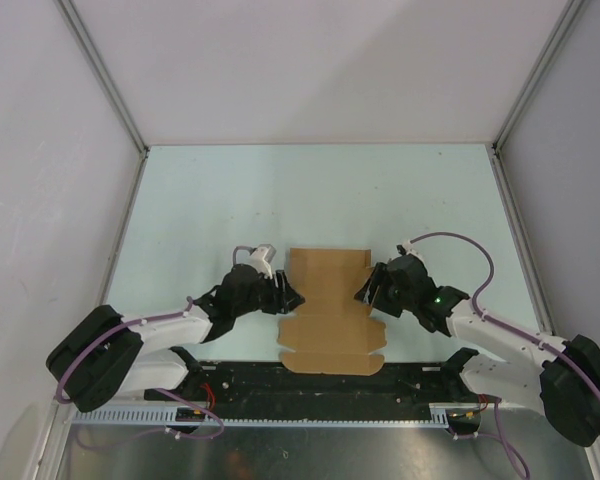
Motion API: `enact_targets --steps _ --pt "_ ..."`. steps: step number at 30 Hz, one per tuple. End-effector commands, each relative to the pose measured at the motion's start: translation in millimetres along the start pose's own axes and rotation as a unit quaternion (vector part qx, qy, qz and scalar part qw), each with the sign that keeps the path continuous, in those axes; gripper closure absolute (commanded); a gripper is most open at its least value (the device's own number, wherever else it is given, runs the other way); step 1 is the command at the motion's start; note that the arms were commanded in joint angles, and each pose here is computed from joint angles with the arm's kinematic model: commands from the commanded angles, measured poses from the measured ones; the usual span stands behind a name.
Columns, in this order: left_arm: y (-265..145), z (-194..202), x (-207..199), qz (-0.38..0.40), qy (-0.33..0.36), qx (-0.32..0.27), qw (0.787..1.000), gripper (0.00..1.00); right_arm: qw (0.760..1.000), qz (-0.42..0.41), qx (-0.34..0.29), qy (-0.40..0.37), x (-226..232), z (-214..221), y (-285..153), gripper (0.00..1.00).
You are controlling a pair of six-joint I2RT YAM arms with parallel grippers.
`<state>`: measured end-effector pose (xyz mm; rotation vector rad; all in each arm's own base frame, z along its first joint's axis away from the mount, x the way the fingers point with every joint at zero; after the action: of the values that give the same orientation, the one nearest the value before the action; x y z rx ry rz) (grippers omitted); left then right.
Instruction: Fold the paper box
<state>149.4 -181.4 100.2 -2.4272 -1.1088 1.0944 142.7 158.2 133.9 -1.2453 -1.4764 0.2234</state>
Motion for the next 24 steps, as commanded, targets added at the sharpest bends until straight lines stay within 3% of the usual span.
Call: enact_targets --steps 1,24 --pt "1 -15 -15 0.037 -0.002 -0.013 0.999 0.44 1.0 -0.028 0.001 0.003 10 1 4 0.39" --pt "4 -1 -37 0.066 0.003 0.019 0.998 0.44 0.999 -0.03 0.015 0.0 13 9 8 0.39"
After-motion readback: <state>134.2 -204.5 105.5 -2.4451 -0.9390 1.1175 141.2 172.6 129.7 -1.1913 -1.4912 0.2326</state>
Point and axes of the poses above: each gripper's point midway between its finger pads, its own y axis out along the fingers, its own x axis along the line the jaws close on, z = x × y, the point moved 10 cm from there along -y, back along the fingers, and after that the axes turned 6 degrees about y, right-handed, at the moved point
